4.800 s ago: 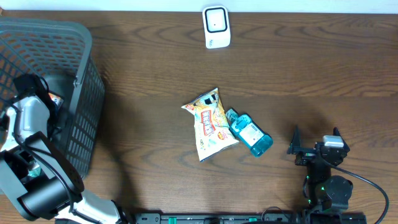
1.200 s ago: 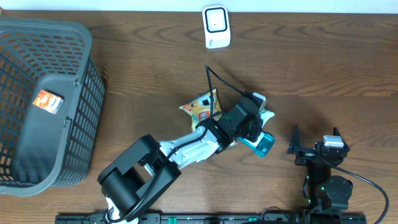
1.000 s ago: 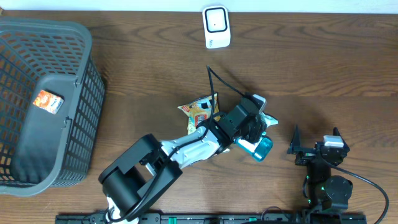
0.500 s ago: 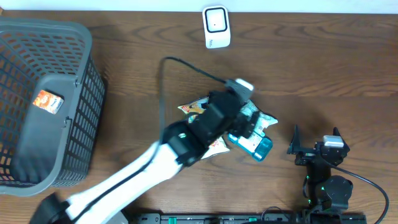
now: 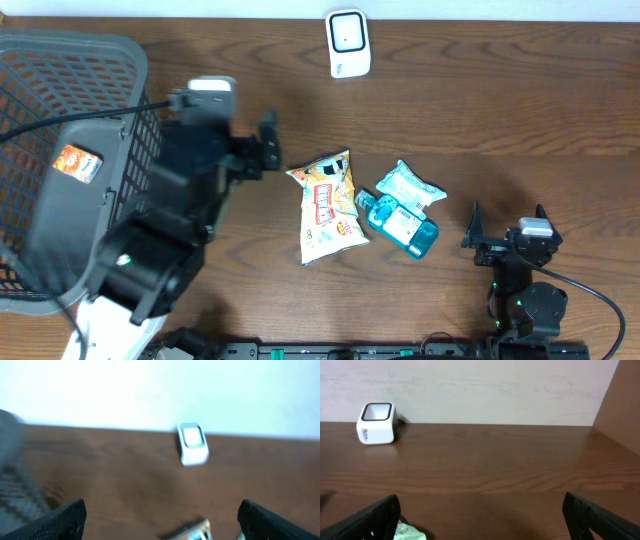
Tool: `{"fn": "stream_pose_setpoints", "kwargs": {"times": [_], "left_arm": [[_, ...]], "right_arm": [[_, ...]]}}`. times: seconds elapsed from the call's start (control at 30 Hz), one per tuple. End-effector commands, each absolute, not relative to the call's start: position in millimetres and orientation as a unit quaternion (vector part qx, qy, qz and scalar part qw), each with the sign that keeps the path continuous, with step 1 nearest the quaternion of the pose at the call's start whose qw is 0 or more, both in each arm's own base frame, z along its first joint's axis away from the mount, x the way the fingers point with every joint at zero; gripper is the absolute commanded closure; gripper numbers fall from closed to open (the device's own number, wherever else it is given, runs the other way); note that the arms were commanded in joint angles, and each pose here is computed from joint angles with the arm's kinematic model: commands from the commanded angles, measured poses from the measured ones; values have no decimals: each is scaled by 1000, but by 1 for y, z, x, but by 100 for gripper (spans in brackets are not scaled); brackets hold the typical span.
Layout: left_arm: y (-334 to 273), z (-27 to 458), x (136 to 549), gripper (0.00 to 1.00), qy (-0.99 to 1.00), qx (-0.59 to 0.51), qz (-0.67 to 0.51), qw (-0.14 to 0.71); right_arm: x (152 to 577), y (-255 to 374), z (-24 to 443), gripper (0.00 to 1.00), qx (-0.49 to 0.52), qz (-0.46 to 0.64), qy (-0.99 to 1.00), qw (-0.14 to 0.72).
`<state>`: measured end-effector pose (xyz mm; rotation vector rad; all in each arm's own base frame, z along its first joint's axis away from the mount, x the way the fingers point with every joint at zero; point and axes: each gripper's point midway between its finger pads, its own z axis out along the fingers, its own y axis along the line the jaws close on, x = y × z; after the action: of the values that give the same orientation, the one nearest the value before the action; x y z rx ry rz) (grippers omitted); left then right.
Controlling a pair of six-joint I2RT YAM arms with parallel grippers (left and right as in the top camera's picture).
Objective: Scan the item barcode
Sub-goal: 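Lift the green wipe pack out and set it beside the bottle, then return the left gripper into the basket and grasp the orange tissue box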
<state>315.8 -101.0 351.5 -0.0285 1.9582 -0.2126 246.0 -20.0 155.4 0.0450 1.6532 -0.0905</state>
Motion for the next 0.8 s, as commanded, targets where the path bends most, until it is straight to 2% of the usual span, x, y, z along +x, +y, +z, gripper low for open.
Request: {"fn": "stream_pose_setpoints", "kwargs": {"times": [0.0,0.33,0.77], "left_arm": [[-74,378,315,3,813,-41,-69,576],[-55,373,313,3,824,-59,-47,561],[-41,389,314,3,808,-87,-19,582]], "right_arm": [[246,-21,154,1,18,-44,737,675],[246,-21,154,1,18,-44,737,675],[246,-21,154,1,18,-44,737,675]]}}
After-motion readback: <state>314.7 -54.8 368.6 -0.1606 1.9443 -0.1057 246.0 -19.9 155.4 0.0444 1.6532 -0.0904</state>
